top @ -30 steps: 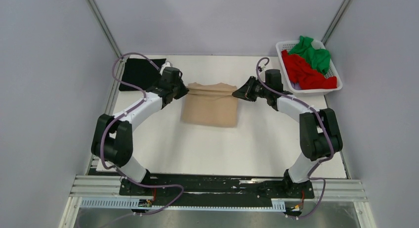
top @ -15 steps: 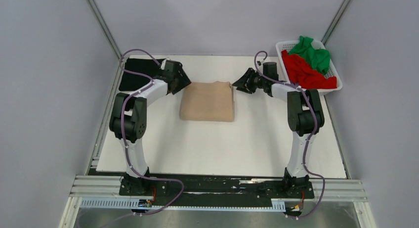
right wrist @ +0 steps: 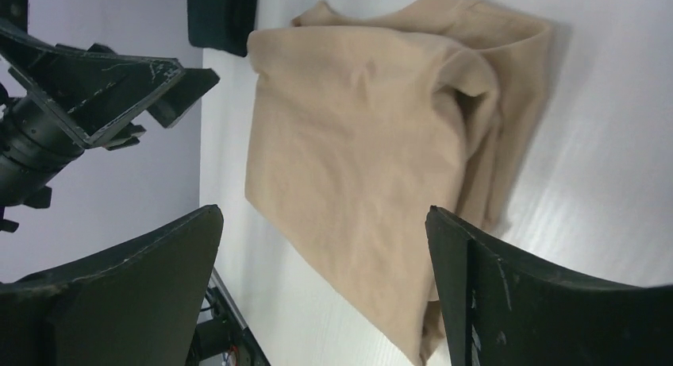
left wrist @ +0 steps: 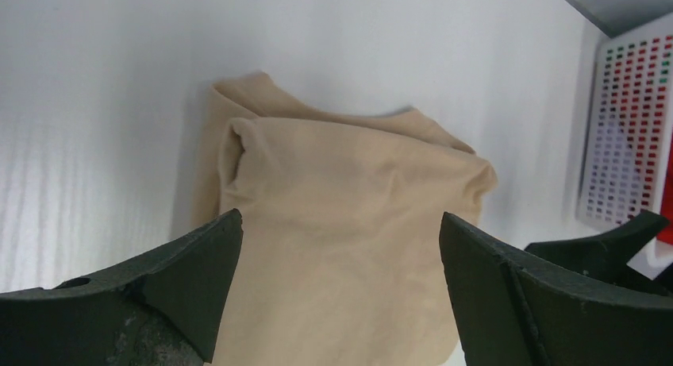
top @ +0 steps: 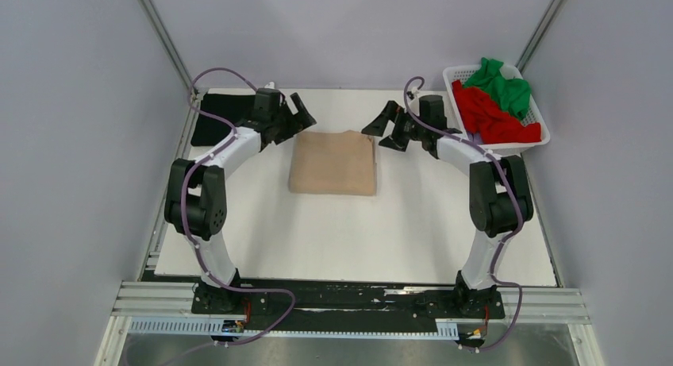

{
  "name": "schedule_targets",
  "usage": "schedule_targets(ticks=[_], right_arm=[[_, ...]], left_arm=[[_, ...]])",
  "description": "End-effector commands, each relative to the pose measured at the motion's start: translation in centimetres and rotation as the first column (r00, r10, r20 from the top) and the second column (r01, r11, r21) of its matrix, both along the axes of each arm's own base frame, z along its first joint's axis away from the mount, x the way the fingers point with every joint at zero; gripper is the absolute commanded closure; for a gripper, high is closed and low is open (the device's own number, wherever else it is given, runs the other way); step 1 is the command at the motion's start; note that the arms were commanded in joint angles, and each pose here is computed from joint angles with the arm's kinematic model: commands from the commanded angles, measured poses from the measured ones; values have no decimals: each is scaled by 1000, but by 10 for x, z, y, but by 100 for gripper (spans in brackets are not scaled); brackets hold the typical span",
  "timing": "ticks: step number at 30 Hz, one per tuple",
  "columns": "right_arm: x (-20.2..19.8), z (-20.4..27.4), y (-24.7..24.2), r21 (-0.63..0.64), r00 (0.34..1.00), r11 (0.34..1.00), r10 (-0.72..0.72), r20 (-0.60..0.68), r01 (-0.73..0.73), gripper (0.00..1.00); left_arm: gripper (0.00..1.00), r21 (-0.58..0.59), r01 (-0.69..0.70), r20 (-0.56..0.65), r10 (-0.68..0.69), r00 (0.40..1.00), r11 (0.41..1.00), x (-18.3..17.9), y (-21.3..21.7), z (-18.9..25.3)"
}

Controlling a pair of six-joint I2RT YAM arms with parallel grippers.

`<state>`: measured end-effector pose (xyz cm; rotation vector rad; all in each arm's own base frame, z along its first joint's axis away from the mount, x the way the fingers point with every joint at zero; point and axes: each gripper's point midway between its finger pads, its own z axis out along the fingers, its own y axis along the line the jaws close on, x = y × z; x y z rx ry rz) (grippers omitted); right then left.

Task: Fold and stack the t-shirts
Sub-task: Fold the long partially folded tshirt into a neat square

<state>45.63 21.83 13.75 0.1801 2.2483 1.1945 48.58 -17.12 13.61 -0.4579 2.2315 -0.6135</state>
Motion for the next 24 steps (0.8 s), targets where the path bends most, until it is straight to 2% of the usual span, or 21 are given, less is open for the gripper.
schedule_targets(ticks=[1,7,11,15,19,24], right_arm=[[-7,37,28,46,991,996,75,113,-81,0],[22,23,47,130,998,990,41,42,-46,0],[57,10,50,155,999,987,27,25,-30,0],[83,-24,46,185,997,983,22,-76,-8,0],[88,-80,31,92,982,991,-76,-174,93,0],[64,-120,20,46,956,992,-100,-276,117,0]], left_arm=[[0,-33,155,78,-152,985,987,-11,-34,28],[0,11,83,4,-83,997,996,11,-28,0],[0,7,77,-34,-77,996,997,33,-33,-29],[0,20,45,-89,-43,995,999,55,-29,-61],[0,36,23,-192,-16,981,999,50,-19,-101],[0,-1,41,-240,-40,970,999,25,-20,-114]])
